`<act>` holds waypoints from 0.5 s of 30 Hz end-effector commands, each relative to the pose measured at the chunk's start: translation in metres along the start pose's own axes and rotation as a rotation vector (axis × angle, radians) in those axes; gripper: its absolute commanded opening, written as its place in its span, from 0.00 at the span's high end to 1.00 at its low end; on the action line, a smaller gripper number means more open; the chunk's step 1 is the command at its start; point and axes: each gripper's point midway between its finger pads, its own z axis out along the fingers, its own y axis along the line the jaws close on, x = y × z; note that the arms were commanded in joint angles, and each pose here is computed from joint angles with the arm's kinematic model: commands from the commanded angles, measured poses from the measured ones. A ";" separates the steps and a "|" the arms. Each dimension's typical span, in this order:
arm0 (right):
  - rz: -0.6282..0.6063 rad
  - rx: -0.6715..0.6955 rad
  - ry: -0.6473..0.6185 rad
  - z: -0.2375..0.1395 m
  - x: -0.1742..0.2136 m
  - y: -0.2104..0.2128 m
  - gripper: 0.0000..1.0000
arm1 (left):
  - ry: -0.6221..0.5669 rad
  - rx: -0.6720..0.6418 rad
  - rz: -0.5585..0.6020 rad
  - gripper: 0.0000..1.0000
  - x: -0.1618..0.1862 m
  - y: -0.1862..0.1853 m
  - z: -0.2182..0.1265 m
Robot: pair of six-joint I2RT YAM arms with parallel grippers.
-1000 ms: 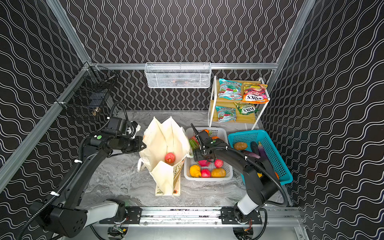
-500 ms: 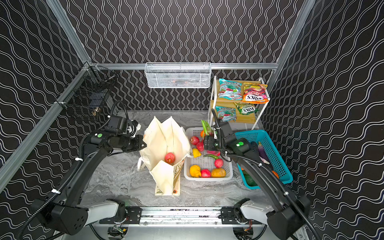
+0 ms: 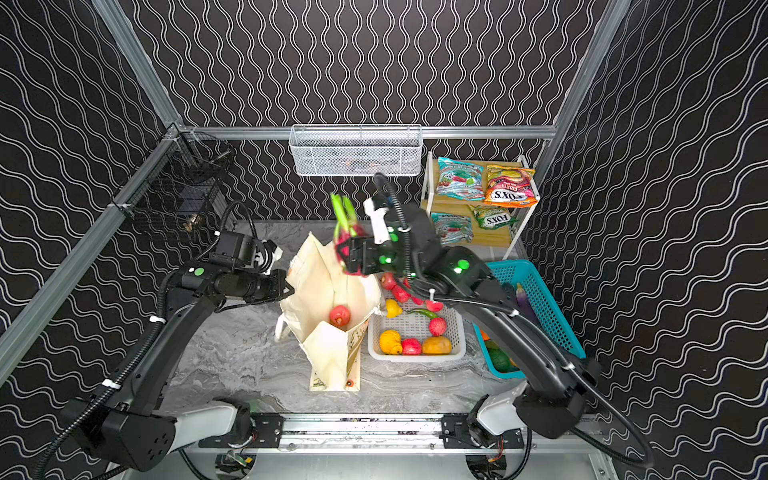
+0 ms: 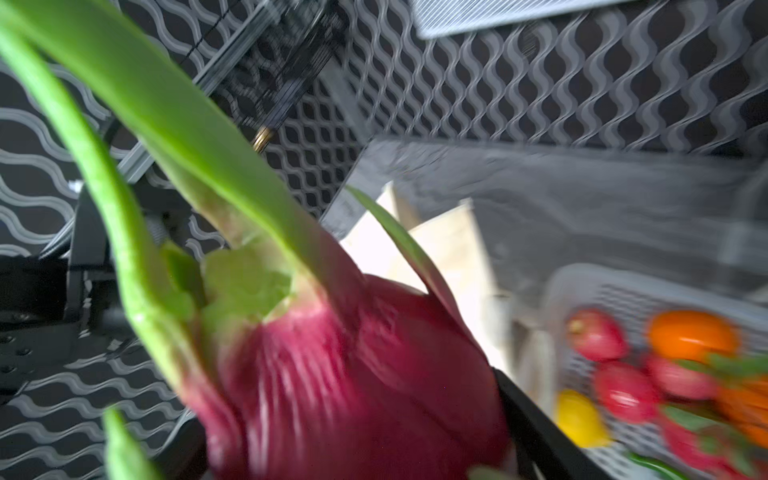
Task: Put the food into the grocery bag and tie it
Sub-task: 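Lift the dragon fruit with the right gripper and carry it into the tote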
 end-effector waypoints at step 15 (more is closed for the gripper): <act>0.048 0.200 0.396 0.122 0.135 -0.053 0.17 | -0.045 0.046 0.014 1.00 -0.011 -0.013 -0.010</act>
